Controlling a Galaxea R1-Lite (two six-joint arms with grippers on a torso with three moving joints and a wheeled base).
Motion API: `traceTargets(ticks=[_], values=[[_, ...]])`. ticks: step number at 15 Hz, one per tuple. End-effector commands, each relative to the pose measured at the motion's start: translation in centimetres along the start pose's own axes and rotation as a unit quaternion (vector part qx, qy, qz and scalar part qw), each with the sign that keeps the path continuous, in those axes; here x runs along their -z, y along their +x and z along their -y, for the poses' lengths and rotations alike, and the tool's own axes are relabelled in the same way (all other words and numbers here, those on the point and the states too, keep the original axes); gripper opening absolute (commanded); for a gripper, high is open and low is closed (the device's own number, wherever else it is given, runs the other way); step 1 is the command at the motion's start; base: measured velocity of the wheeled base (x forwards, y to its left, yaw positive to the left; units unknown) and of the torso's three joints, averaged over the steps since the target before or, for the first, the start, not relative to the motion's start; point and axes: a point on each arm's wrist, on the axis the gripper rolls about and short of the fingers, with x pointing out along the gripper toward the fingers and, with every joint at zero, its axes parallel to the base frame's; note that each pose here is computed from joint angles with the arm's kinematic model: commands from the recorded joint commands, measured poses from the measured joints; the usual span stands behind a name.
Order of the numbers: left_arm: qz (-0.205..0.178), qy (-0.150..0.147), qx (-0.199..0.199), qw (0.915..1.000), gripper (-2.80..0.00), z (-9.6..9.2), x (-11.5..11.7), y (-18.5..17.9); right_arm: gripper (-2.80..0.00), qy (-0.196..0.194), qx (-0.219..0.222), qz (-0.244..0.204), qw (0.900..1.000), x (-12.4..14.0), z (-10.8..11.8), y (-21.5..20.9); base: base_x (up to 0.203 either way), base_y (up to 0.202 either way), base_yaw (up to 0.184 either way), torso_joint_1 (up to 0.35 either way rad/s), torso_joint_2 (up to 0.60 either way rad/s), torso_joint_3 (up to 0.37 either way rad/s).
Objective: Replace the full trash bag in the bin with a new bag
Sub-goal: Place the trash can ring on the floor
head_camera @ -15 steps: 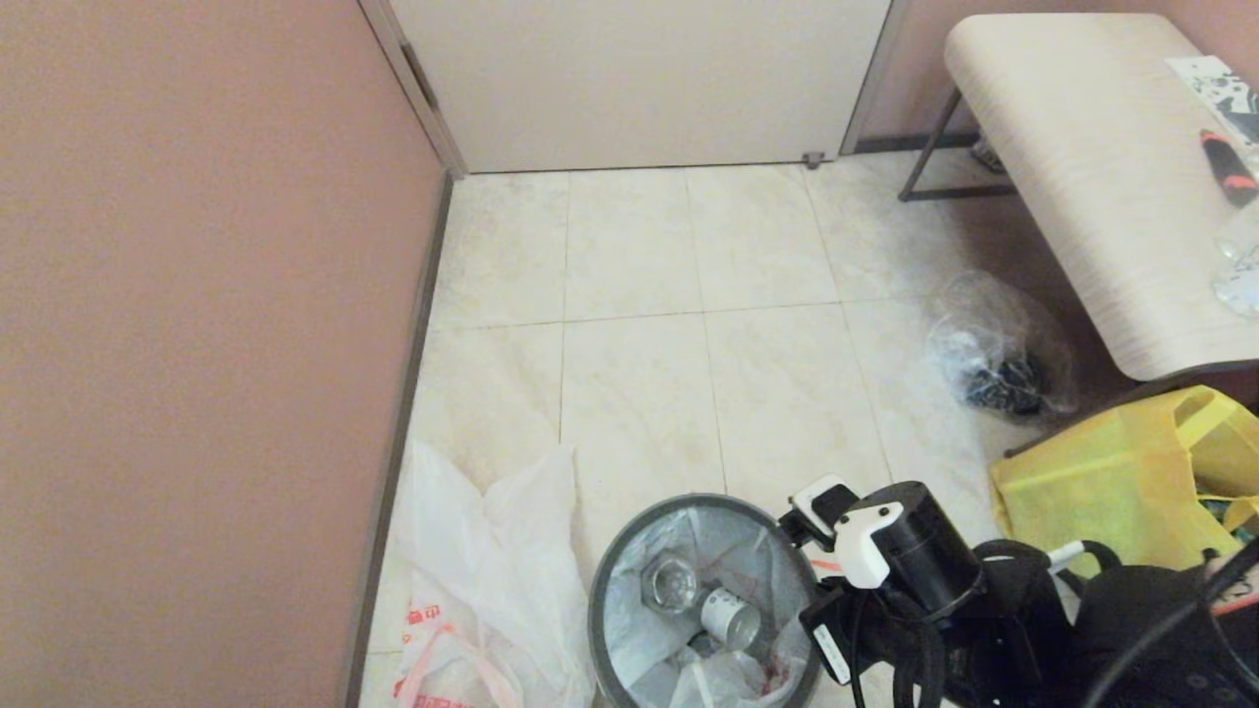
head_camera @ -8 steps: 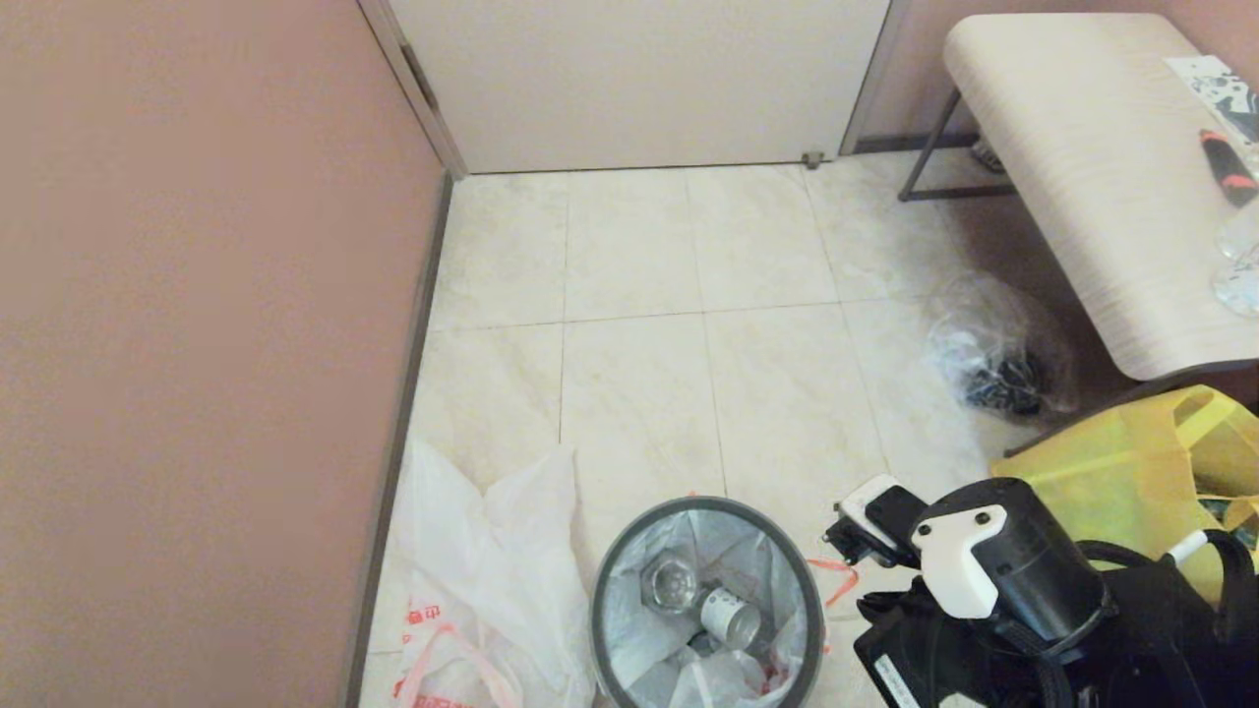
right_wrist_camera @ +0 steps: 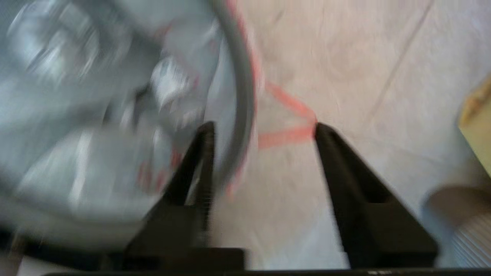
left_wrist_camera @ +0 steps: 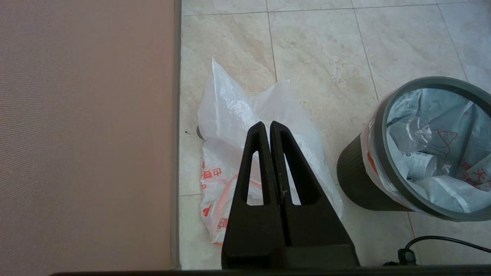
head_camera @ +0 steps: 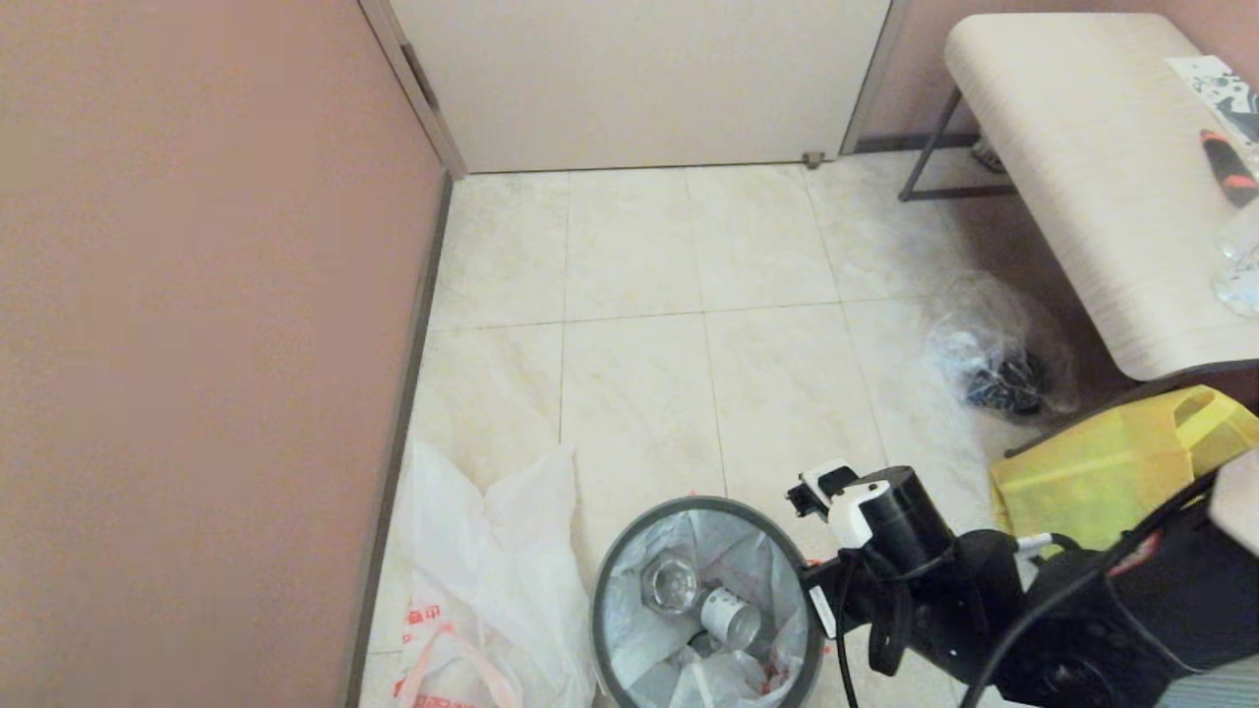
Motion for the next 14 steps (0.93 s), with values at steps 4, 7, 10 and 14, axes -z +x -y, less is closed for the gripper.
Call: traceTargets(ticks=[4,7,10,14], values=[[0.000,0.000,0.000,1.0000,-2.80,0.0,0.0,0.0,0.00,0.006,0.028,-0.014,0.999,1.7,0.9,5.2,0.000,0.000,0.000,0.000,0.00,0.000],[0.000,0.000,-0.001,1.0000,-2.80,0.0,0.0,0.0,0.00,-0.009,0.030,-0.026,0.999,2.2,1.0,5.9,0.000,0.000,0.000,0.000,0.00,0.000],[0.000,0.000,0.000,1.0000,-2.80,0.0,0.0,0.0,-2.80,-0.021,0.026,-0.026,0.999,2.2,0.6,5.8,0.000,0.000,0.000,0.000,0.00,0.000],[0.000,0.000,0.000,1.0000,-2.80,0.0,0.0,0.0,-2.80,-0.039,0.022,-0.035,0.998,2.8,-0.3,6.8,0.000,0.000,0.000,0.000,0.00,0.000]])
